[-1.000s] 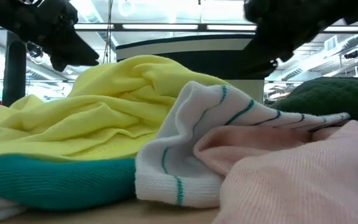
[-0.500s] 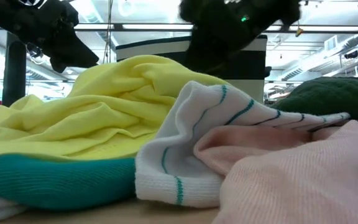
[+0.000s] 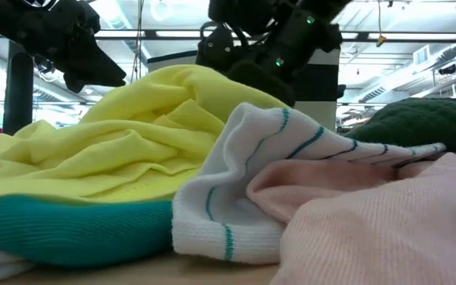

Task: Sort clothes
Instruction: Put the yellow shirt into the blue laundry bin

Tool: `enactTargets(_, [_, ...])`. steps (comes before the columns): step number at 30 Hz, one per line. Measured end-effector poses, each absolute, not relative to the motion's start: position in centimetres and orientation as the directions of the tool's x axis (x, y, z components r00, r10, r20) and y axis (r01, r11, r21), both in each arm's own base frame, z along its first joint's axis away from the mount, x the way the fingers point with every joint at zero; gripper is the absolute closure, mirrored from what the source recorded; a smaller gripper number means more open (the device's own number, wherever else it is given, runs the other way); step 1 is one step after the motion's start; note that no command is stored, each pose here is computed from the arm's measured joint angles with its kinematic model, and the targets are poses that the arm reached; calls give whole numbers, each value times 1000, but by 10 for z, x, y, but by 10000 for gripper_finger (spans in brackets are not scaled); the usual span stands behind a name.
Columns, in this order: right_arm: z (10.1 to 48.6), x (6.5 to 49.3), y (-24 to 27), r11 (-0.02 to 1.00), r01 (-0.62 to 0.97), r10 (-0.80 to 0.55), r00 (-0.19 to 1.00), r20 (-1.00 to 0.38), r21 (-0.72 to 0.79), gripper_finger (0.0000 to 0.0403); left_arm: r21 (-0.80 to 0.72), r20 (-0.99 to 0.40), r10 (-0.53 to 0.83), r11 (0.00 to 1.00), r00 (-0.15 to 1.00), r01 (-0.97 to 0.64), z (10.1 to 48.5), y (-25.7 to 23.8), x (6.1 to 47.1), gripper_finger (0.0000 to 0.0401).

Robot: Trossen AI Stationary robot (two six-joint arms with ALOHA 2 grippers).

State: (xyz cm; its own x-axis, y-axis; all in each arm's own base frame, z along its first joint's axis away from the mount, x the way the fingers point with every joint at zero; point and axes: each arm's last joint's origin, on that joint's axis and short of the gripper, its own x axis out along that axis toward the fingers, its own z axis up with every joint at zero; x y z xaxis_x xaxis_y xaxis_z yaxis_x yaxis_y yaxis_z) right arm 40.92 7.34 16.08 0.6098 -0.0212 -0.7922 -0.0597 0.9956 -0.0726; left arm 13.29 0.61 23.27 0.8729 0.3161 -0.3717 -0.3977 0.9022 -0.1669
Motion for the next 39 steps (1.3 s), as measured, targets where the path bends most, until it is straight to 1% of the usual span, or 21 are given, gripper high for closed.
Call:
enactTargets(2, [169,409,71,994,-66,-29,584,-811,-82,353,-169,-373,311,904,874,-393,233,6,133,245])
enactTargets(3, [175,408,70,993,-76,-32,570,-821,-91,377,-169,-372,311,904,875,-393,233,6,133,245])
enactTargets(4, [185,409,70,992,-81,-34,572,-820,-98,385,-169,-372,311,904,875,-393,233,6,133,245])
enactTargets(9, [240,405,67,985,-63,-96,591,-801,-164,396,-171,-373,307,905,876,-390,233,6,133,245])
enactTargets(14, [310,395,61,972,-6,-165,695,-700,-235,398,-171,-373,306,905,876,-389,233,6,133,245])
enactTargets(18, [364,384,50,953,74,-238,780,-579,-293,399,-172,-371,306,905,877,-388,233,6,133,245])
enactTargets(21, [405,375,38,924,152,-312,829,-463,-350,400,-173,-368,306,905,878,-388,233,6,133,245])
enactTargets(26, [468,361,8,859,298,-425,868,-258,-416,401,-172,-368,305,906,878,-387,233,6,133,245])
enactTargets(29, [506,351,-14,795,418,-501,861,-87,-440,401,-170,-368,305,907,878,-386,233,6,133,245])
enactTargets(34, [551,329,-54,650,639,-649,749,136,-412,402,-169,-368,305,907,878,-386,233,6,133,245])
enactTargets(37, [564,316,-74,591,719,-709,679,190,-365,402,-169,-368,305,907,878,-386,233,6,133,245])
enactTargets(39, [562,313,-85,582,736,-734,658,167,-346,402,-168,-368,306,907,878,-386,233,6,133,245])
